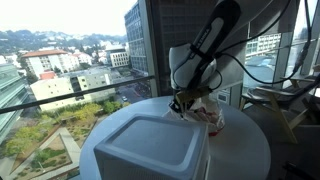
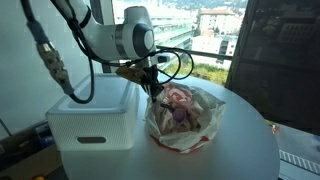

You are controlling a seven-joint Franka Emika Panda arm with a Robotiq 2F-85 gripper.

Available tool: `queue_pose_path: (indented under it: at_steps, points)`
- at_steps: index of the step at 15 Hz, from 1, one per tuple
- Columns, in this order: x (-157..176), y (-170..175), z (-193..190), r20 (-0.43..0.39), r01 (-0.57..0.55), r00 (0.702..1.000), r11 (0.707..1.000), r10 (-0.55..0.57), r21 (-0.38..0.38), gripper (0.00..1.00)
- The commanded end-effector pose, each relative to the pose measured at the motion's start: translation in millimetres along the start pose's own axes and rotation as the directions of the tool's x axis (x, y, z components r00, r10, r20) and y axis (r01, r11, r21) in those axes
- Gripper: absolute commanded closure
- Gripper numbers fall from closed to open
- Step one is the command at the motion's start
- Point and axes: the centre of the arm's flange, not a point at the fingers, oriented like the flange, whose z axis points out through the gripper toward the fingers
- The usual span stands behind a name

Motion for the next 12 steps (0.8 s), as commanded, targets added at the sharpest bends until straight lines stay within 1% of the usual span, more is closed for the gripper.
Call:
queue_pose_path:
  at_steps: [1,4,6,8,9,12]
  points:
    - [13,0,-47,-0.134,-0.096,0.987,0.995,0.09,-0.038,0.95]
    - [24,-1,-97,-0.244,-0.175,0.956,0.984,0.164,-0.027,0.97]
    - [27,-8,-136,-0.32,-0.205,0.928,0.979,0.19,-0.014,0.98]
    - [31,-15,-163,-0.368,-0.221,0.909,0.975,0.195,-0.028,0.99]
    - [33,-16,-169,-0.375,-0.233,0.905,0.972,0.202,-0.038,0.99]
    - [38,-17,-145,-0.309,-0.274,0.922,0.957,0.234,-0.091,0.99]
